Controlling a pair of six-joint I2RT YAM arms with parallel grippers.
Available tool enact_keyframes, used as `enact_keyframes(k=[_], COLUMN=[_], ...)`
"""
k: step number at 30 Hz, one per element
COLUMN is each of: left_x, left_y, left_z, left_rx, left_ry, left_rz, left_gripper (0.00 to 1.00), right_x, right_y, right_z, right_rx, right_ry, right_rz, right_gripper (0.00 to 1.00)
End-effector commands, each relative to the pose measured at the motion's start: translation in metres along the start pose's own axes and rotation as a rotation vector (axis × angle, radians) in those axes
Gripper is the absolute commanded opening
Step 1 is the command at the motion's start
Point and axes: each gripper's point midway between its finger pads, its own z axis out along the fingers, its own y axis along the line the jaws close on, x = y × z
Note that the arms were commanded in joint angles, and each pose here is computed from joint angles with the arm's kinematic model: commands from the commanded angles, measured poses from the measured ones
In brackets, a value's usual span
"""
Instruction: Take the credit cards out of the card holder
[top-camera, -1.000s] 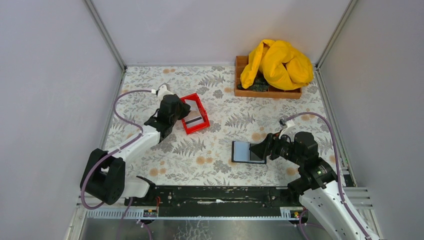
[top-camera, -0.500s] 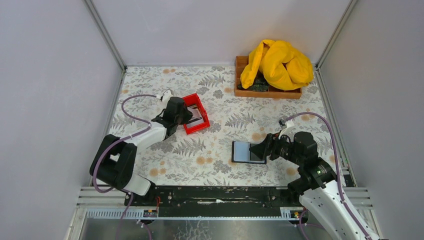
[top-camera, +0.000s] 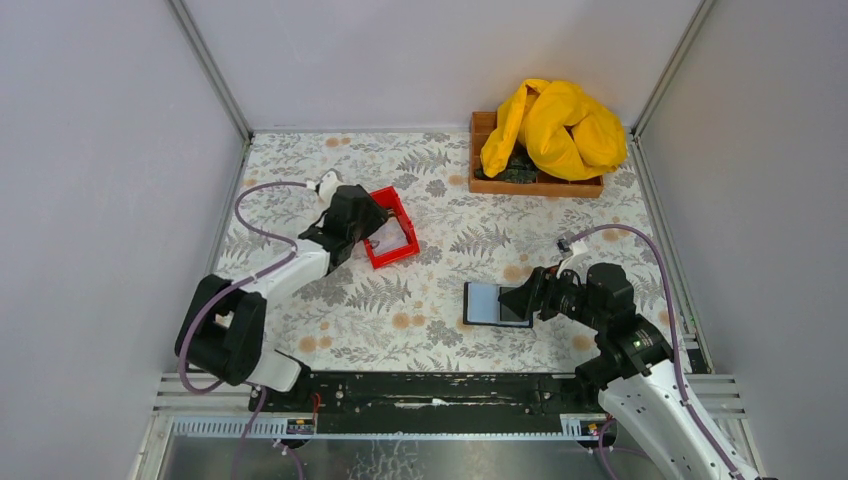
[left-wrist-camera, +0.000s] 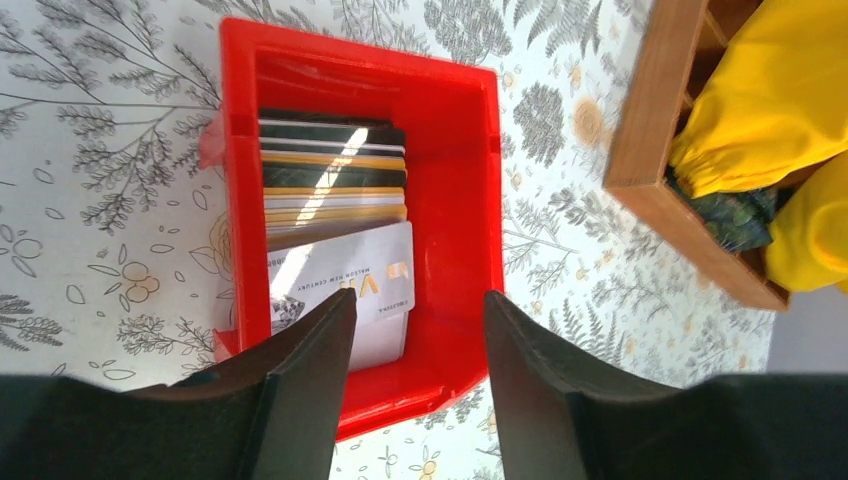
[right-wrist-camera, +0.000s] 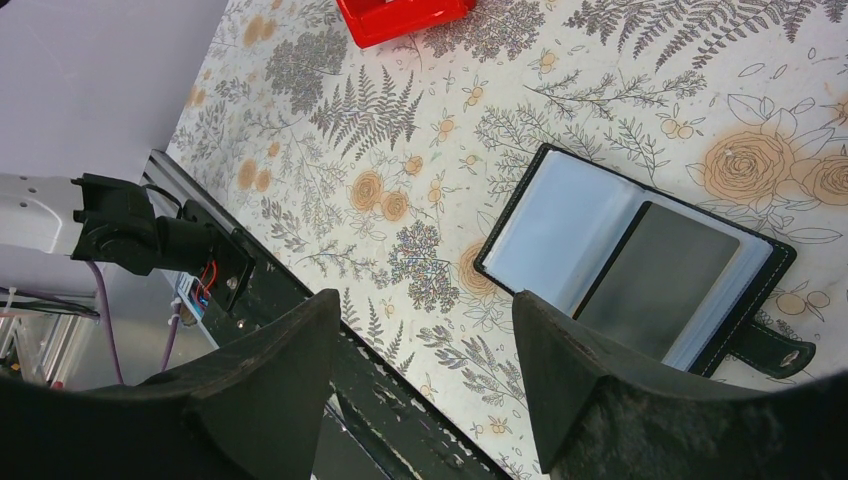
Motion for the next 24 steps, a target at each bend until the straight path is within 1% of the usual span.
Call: enact_keyframes(k=[1, 5, 8, 10, 12, 14, 16, 19, 21, 22, 23, 24], left_x=[-0.037, -0.057, -0.056, -0.040, -0.015, 0.015, 0.044, 0.084, 0.108, 0.119, 0.130, 0.139], left_y=[-0.002, -0.011, -0.031, -0.051, -0.074, -0.089, -0.102, -0.116, -0.124, -0.126, -0.129, -0.132], left_z=[-0.023, -0.049, -0.064, -0.070, -0.071, -0.063, -0.056, -0.046, -0.043, -0.043, -0.044, -0.046], left_rx=[-0.022, 0.020, 0.066, 0.111, 0.166, 0.195, 0.229, 0.299, 0.353, 0.387, 0.424, 0.466], left_ry=[-0.133, -0.205, -0.230, -0.215, -0.180, -0.119, -0.050, 0.077, 0.150, 0.185, 0.217, 0.243], left_rz=[-0.006, 0.018, 0.110, 0.206, 0.315, 0.420, 0.486, 0.517, 0.521, 0.518, 0.514, 0.511], left_gripper=[0.59, 0.60, 0.60, 0.59, 0.59, 0.58, 0.55, 0.47, 0.36, 0.29, 0.18, 0.07], right_x=[-0.008, -0.009, -0.009, -0.009, -0.006, -0.004, 0.000, 0.009, 0.015, 0.017, 0.019, 0.019], right_y=[0.003, 0.000, -0.011, -0.024, -0.038, -0.053, -0.064, -0.080, -0.091, -0.099, -0.106, -0.112], right_z=[0.002, 0.003, 0.005, 0.008, 0.011, 0.014, 0.018, 0.025, 0.028, 0.028, 0.028, 0.028], right_rx=[-0.015, 0.003, 0.057, 0.125, 0.195, 0.267, 0.310, 0.364, 0.411, 0.450, 0.486, 0.516], right_ry=[-0.030, -0.031, -0.035, -0.041, -0.041, -0.046, -0.048, -0.036, -0.027, -0.025, -0.029, -0.034], right_rz=[-0.026, -0.024, -0.007, 0.016, 0.050, 0.091, 0.120, 0.145, 0.157, 0.170, 0.182, 0.191], right_gripper=[0.71, 0.71, 0.71, 0.71, 0.71, 0.71, 0.71, 0.70, 0.67, 0.65, 0.61, 0.53])
